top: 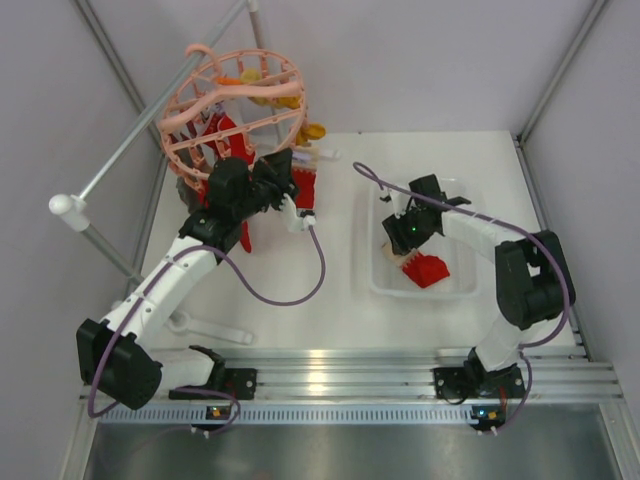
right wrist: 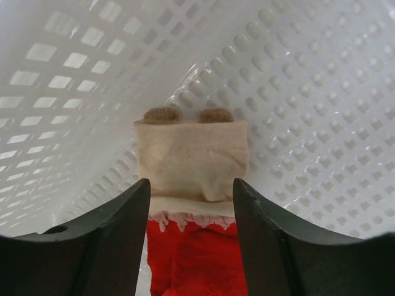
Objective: Clip the socks to the hanger
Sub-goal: Pick up the sock from the bin, then clamp the sock onto the hanger.
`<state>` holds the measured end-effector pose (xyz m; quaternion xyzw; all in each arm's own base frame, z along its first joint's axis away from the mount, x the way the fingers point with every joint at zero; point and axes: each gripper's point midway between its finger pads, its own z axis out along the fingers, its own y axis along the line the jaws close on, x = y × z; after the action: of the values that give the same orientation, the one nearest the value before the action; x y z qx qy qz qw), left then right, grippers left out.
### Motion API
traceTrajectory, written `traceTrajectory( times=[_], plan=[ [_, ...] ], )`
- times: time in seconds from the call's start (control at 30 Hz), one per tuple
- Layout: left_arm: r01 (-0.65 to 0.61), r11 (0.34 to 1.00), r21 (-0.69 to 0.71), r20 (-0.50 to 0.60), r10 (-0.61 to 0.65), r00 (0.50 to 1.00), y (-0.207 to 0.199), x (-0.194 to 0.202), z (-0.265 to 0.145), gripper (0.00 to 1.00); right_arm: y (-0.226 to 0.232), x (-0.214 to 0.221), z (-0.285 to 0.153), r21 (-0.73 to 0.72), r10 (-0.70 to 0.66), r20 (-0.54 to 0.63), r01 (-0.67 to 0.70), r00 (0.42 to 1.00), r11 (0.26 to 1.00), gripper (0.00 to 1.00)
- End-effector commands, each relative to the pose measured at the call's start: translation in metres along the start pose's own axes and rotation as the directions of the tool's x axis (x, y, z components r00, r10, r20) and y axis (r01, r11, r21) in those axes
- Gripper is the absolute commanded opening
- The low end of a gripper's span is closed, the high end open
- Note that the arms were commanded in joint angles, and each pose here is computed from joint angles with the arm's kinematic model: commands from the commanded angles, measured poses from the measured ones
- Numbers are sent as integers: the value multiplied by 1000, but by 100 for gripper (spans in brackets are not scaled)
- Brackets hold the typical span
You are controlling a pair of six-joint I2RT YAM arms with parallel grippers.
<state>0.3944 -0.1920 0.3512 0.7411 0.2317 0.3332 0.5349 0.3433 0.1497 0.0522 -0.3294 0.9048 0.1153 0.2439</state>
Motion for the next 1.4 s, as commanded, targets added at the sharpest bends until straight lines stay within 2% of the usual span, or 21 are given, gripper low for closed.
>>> traceTrajectory(
  times=[0.0,0.07,0.17,0.23,0.3,0.33,0.43,0.53,0.6,0.67,0.83,0.93,1.03,1.37],
  plan=[
    [30,999,-25,7,-30,1000,2,0,-2,0,3,12,9,29,17,-42,-16,999,999,56],
    [29,999,-24,10,-29,1000,1,-1,-1,0,2,17,14,31,26,-60,-25,998,999,55],
    [29,999,-22,9,-28,1000,0,0,-1,0,1,19,20,26,25,-71,-23,997,999,48],
    [29,999,-21,10,-29,1000,0,0,0,0,0,18,21,29,17,-66,-15,998,999,22],
    [29,999,-21,10,-29,1000,0,0,0,0,-2,9,16,36,-4,-33,5,999,999,3],
    [31,999,-19,10,-31,999,-1,0,0,0,-2,5,12,35,-12,-17,13,1000,999,0],
    [34,999,-19,13,-34,999,-1,-1,0,0,-6,-27,-11,35,-49,102,45,994,998,0],
    [39,999,-19,14,-39,999,-1,-1,-1,0,-5,-73,-49,27,-104,274,100,956,995,0],
    [41,999,-22,14,-41,999,-1,-1,0,0,3,-101,-78,23,-143,384,146,912,989,0],
    [51,998,-25,15,-51,999,0,-1,0,0,20,-132,-108,-13,-179,506,215,844,977,0],
    [91,995,-41,24,-90,996,3,-1,1,0,64,-184,-161,-57,-232,686,369,689,928,0],
    [98,994,-46,25,-97,995,3,0,3,0,88,-207,-181,-68,-252,739,442,624,895,0],
    [101,994,-49,26,-100,995,2,1,3,0,107,-225,-187,-84,-256,759,480,599,873,0],
    [94,994,-52,32,-92,995,0,0,4,0,133,-246,-151,-191,-227,737,518,637,834,0]
  ],
)
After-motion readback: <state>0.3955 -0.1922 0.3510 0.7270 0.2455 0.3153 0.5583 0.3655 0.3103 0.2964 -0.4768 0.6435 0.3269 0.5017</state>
